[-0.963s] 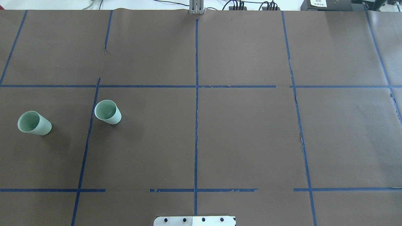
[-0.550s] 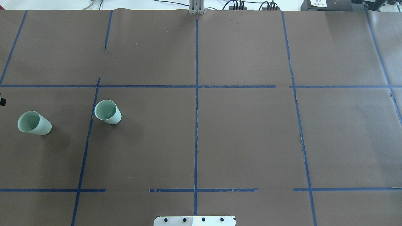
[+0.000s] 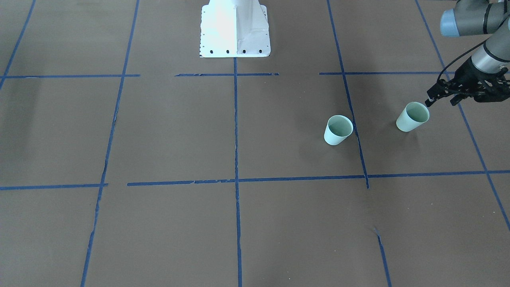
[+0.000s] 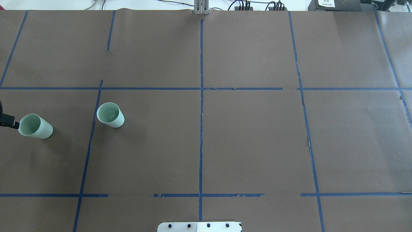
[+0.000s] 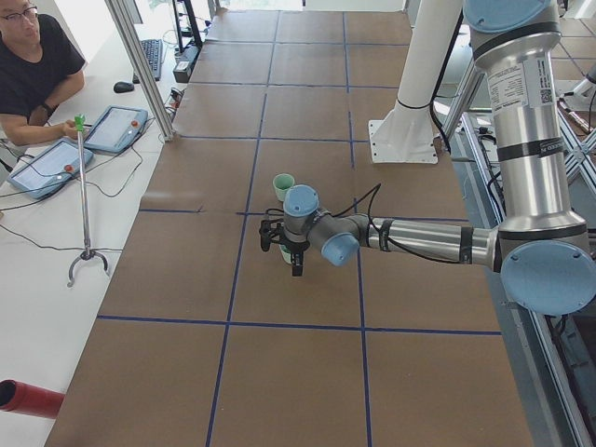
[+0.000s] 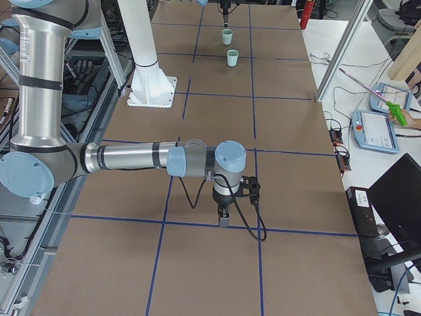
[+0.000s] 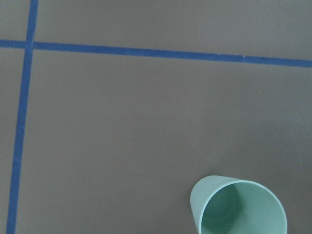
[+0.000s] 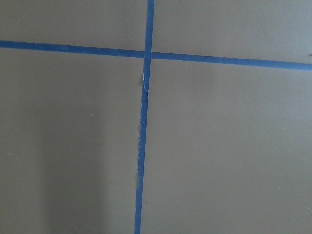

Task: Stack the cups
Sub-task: 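Move the left gripper down onto the outer pale green cup and grasp it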

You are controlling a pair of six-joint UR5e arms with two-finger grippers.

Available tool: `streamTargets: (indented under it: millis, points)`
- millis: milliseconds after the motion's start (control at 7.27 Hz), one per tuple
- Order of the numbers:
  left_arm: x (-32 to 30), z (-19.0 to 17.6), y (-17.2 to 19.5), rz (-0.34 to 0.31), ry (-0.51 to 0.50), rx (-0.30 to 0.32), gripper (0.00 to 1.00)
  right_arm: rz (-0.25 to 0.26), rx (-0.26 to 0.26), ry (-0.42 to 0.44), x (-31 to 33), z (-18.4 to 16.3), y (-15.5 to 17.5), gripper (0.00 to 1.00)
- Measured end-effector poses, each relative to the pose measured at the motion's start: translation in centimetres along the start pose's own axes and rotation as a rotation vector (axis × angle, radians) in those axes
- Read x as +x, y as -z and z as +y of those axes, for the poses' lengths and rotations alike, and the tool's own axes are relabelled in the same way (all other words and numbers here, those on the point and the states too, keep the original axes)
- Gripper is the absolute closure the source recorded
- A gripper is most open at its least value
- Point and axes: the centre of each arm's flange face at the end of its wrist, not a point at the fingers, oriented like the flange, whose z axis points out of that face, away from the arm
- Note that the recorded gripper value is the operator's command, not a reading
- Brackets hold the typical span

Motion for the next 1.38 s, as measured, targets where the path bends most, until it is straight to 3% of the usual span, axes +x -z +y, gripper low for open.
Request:
streamTargets:
  millis: [275, 412, 550, 688, 1100, 1375]
  points:
    - [0.4, -0.5, -1.0, 0.0, -0.003, -0.009, 0.1, -0.001, 0.0, 0.0, 0.0, 0.0, 0.0, 0.0]
    - [0.7, -0.9, -1.5, 0.0, -0.005, -0.012, 0.18, 0.0, 0.0, 0.0, 0.0, 0.0, 0.0, 0.0]
    - [1.0, -1.3, -2.2, -0.001, -0.008, -0.018, 0.5, -0.001, 0.0, 0.0, 0.0, 0.0, 0.0, 0.0]
    - [1.4, -1.5, -3.0, -0.002, -0.013, -0.029, 0.99, -0.001, 0.0, 0.0, 0.0, 0.0, 0.0, 0.0]
    - [2.6, -1.7, -3.2, 0.013, 0.001, -0.037, 1.0, -0.001, 0.0, 0.0, 0.0, 0.0, 0.0, 0.0]
    - [6.0, -1.7, 1.9, 0.082, 0.037, -0.01, 1.0, 0.0, 0.0, 0.0, 0.0, 0.0, 0.0, 0.0]
